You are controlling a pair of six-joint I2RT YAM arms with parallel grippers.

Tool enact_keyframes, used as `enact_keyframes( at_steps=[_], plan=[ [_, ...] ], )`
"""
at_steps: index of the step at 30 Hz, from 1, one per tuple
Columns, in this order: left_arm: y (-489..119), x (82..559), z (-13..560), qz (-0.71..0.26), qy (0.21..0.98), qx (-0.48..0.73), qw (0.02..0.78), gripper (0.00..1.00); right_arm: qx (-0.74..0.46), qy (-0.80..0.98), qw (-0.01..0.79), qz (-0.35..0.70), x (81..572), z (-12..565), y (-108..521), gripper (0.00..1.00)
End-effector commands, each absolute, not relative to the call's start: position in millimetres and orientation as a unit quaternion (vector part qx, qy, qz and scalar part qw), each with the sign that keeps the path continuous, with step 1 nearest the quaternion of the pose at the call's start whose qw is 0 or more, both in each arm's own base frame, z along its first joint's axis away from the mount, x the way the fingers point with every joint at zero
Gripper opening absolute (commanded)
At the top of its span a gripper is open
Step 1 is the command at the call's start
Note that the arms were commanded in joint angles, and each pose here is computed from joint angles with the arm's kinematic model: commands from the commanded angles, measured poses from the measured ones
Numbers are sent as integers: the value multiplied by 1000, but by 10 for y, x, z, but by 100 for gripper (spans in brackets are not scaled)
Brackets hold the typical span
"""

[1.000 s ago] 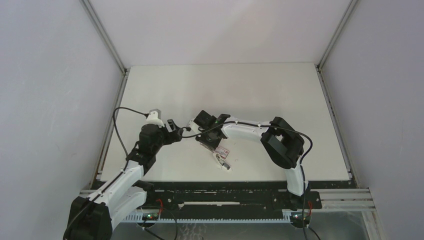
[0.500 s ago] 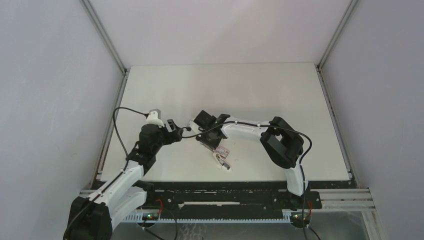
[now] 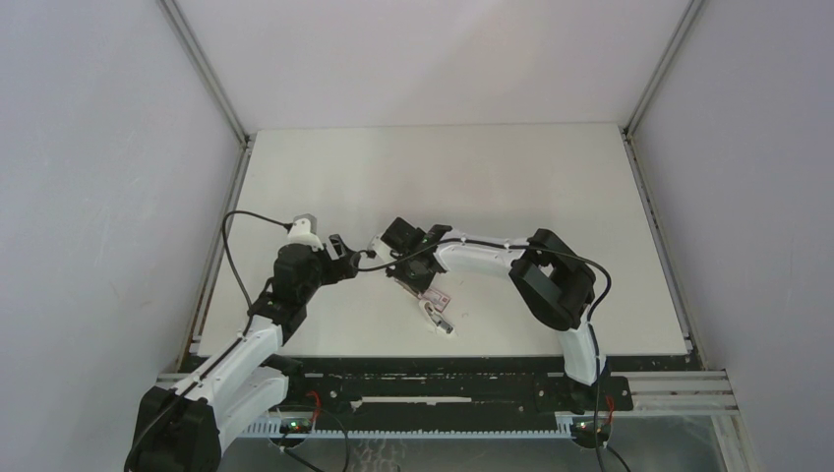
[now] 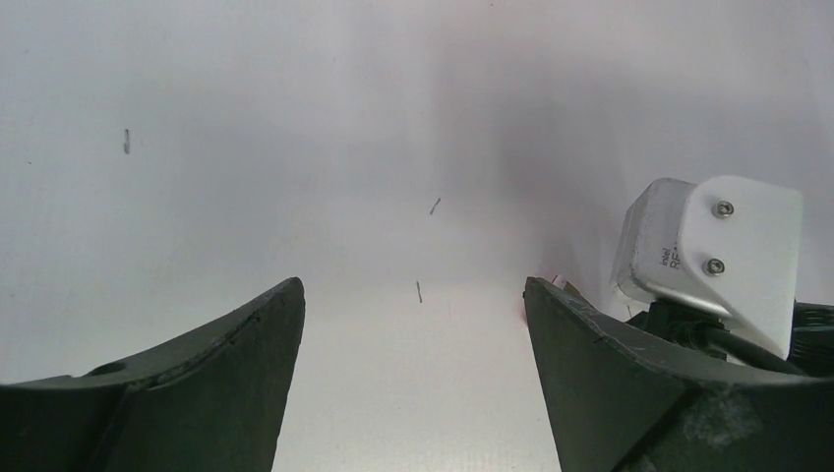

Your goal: Load the staples into the stapler

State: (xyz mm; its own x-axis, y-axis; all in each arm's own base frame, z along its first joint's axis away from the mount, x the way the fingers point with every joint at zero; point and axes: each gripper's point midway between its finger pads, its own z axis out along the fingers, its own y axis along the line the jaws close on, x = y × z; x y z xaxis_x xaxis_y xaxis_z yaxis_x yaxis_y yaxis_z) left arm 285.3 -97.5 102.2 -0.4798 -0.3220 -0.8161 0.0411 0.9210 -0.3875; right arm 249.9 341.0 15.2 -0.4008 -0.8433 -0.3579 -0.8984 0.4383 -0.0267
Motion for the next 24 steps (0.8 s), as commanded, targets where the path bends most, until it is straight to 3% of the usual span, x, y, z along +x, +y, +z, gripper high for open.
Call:
enact_keyframes(
  at_steps=[1, 12, 17, 24],
  plan=[
    [-940, 2849, 1023, -181, 835, -90, 512, 86, -486, 836, 216, 134, 2651, 546, 3579, 14],
    [-1102, 2874, 1088, -217, 827, -55, 515, 85, -360, 860, 286, 222, 2814, 1438, 3423, 12],
    [-1210, 2899, 1152, -234, 826, -38, 512, 83, -224, 909, 298, 184, 2905, 1549, 2766, 13],
    [-1335, 2918, 1269, -239, 823, -21, 515, 83, -46, 955, 273, 109, 2637, 1109, 1717, 14]
  ],
)
